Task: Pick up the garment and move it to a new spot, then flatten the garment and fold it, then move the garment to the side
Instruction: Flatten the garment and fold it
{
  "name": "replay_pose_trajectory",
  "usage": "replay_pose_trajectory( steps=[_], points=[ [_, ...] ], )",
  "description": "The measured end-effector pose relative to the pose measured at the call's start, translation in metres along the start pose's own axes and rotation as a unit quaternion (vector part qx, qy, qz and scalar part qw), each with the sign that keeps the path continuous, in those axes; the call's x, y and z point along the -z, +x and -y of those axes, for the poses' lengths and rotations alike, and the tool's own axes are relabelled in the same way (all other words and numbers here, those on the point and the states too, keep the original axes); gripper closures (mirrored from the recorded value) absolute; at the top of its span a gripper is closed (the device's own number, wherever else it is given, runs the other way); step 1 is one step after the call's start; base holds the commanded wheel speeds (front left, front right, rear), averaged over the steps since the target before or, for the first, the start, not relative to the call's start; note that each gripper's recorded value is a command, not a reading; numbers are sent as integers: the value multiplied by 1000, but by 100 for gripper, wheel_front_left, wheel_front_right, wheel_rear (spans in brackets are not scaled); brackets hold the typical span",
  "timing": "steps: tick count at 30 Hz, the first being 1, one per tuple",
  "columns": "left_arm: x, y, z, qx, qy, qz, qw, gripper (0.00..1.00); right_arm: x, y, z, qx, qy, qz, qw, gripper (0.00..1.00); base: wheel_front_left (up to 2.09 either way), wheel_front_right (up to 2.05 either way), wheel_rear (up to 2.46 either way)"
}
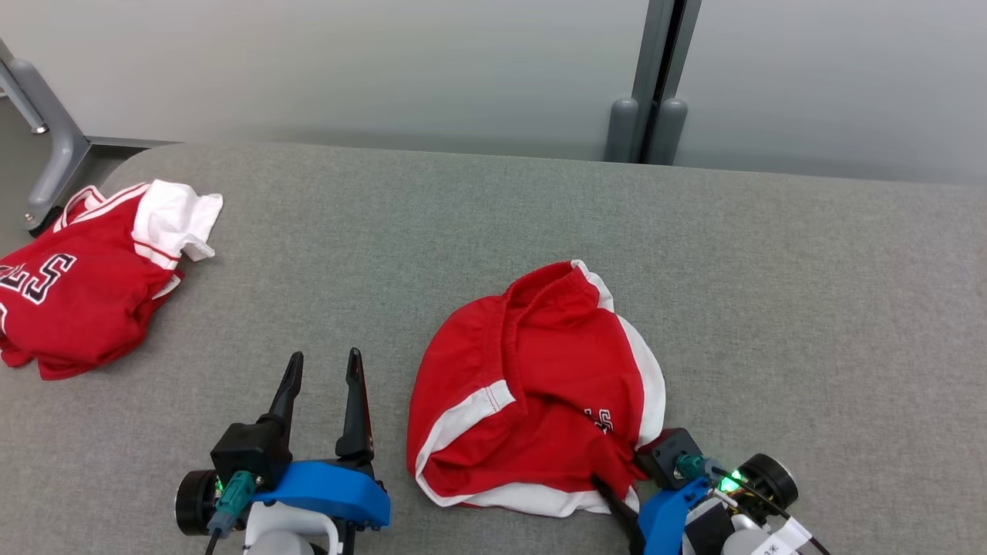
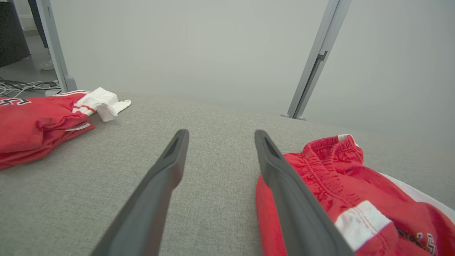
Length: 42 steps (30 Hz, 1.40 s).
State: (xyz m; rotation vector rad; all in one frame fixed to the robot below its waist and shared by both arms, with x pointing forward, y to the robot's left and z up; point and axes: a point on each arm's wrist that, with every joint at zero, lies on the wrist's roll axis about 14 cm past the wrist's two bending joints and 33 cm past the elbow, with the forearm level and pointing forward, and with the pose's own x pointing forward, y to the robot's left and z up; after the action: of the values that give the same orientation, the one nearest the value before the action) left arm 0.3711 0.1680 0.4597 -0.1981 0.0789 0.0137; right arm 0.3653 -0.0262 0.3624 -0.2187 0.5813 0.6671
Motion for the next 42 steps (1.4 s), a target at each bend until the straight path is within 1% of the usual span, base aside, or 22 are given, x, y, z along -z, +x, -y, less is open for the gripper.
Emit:
replay_pose_trajectory(
  steps=[1, 2, 6, 8, 13, 17, 19, 21, 22, 23, 24, 27, 31, 33, 34, 40, 42],
  points=[
    [0, 1, 0, 0, 0, 0, 1000, 0, 0, 1, 1, 1, -1, 0, 1000, 92, 0, 0, 0],
    [-1, 1, -1, -1, 0, 1, 1000, 0, 0, 2, 2, 2, -1, 1, 1000, 100, 0, 0, 0],
    [-2, 3, -1, -2, -1, 3, 1000, 0, -11, 3, 15, 18, 4, 22, 1000, 100, 0, 0, 0],
    [-3, 4, 0, -1, -1, 4, 1000, 0, -17, 1, 26, 32, 6, 32, 999, 100, 0, 0, 0],
    [-5, 6, 5, 7, -1, 8, 1000, 0, -32, -15, 82, 97, -7, 49, 994, 100, 0, 0, 0],
    [-5, 7, 8, 10, -2, 8, 1000, 0, -27, -30, 120, 144, -4, 38, 989, 100, 0, 0, 0],
    [-4, 7, 8, 11, -2, 7, 1000, 0, -26, -35, 133, 161, 5, 38, 986, 100, 0, 0, 0],
    [-3, 8, 9, 12, -3, 5, 1000, 0, -26, -37, 138, 170, 12, 42, 984, 100, 0, 0, 0],
    [-3, 8, 9, 12, -3, 5, 1000, 0, -25, -38, 139, 174, 21, 44, 984, 84, 0, 0, 0],
    [-2, 8, 9, 12, -4, 4, 1000, 0, -22, -38, 137, 174, 32, 45, 983, 27, 0, 0, 0],
    [-2, 8, 10, 13, -4, 4, 1000, 0, -19, -38, 134, 173, 43, 45, 983, 0, 0, 0, 0],
    [-3, 8, 11, 15, -4, 4, 1000, 0, -19, -42, 133, 181, 61, 60, 980, 0, 0, 0, 0],
    [-5, 7, 18, 26, 1, 8, 1000, 0, -28, -53, 134, 196, 81, 105, 972, 0, 0, 0, 0],
    [-7, 6, 21, 32, 6, 10, 999, 0, -34, -62, 135, 208, 98, 135, 964, 0, 0, 0, 0],
    [-7, 6, 26, 41, 7, 11, 999, 0, -37, -73, 135, 220, 118, 160, 955, 0, 0, 0, 0],
    [-8, 6, 52, 86, 22, 10, 996, 0, -41, -108, 138, 261, 144, 215, 930, 0, 0, 0, 0],
    [-4, 5, 66, 113, 27, 0, 993, 0, -41, -120, 138, 272, 154, 229, 922, 0, 0, 0, 0]
  ],
)
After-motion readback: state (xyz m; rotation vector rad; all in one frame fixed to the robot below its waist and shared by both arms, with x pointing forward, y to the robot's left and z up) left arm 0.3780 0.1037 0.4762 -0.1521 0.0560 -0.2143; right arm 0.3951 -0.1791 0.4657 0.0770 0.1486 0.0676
